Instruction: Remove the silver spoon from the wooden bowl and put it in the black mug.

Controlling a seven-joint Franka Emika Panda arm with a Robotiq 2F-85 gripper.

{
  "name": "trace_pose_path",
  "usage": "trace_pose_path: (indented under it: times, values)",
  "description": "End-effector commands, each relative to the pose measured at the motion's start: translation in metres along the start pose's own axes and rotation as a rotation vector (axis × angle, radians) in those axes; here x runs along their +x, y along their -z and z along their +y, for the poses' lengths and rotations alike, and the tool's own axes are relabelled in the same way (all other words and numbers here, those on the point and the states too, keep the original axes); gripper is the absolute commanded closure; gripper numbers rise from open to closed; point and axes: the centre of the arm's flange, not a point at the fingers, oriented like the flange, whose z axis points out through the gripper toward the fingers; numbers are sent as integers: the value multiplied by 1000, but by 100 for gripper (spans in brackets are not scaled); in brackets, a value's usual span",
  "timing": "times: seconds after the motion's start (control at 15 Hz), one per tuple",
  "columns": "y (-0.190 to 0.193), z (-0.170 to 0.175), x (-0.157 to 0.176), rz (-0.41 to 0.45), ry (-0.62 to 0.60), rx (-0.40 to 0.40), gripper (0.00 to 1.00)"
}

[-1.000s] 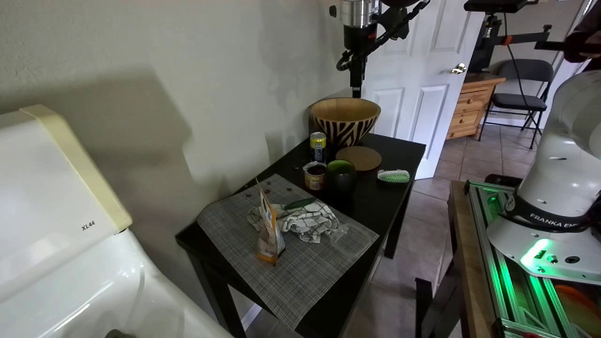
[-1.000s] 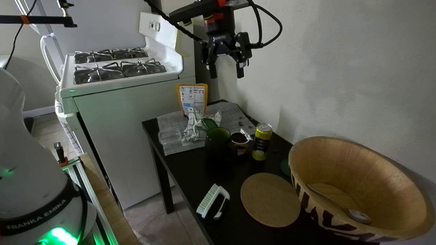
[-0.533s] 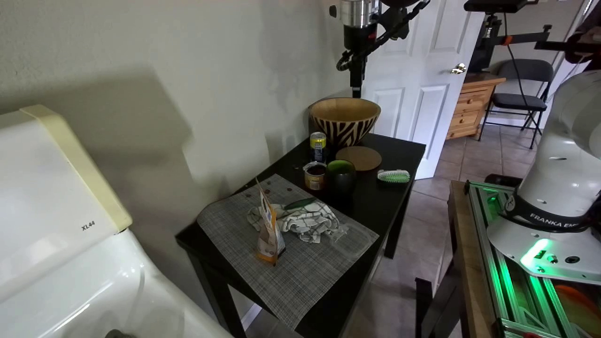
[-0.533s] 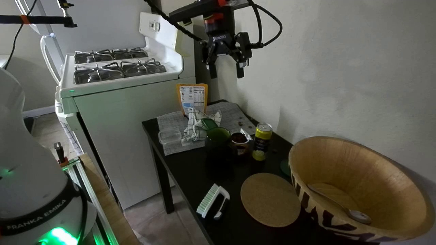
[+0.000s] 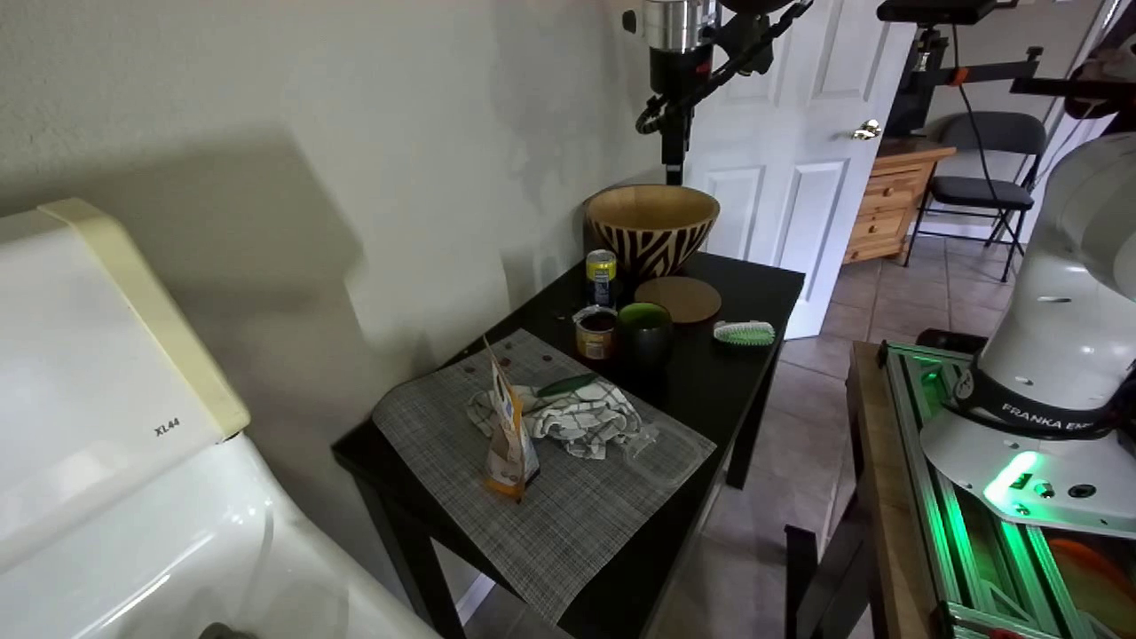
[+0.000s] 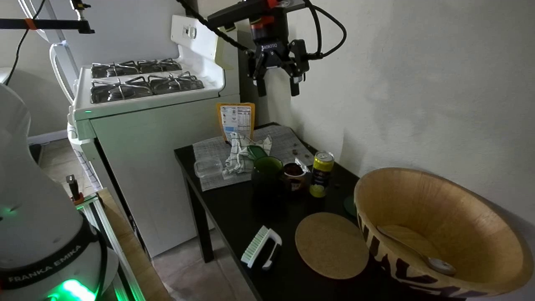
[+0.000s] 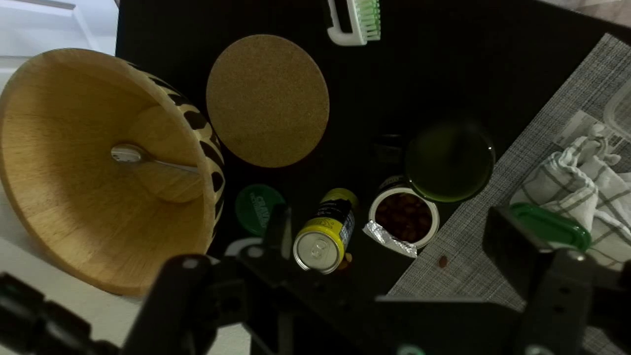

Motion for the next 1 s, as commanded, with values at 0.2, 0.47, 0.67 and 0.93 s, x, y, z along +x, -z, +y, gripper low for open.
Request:
trace_pose_path:
  times: [0.2, 0.47, 0.67, 0.93]
  values:
    - [0, 0, 0, 0, -2, 2, 0]
    - [3, 2, 2, 12, -37, 48, 0]
    - [3, 3, 2, 13, -40, 52, 0]
    - [3, 2, 2, 14, -40, 53, 0]
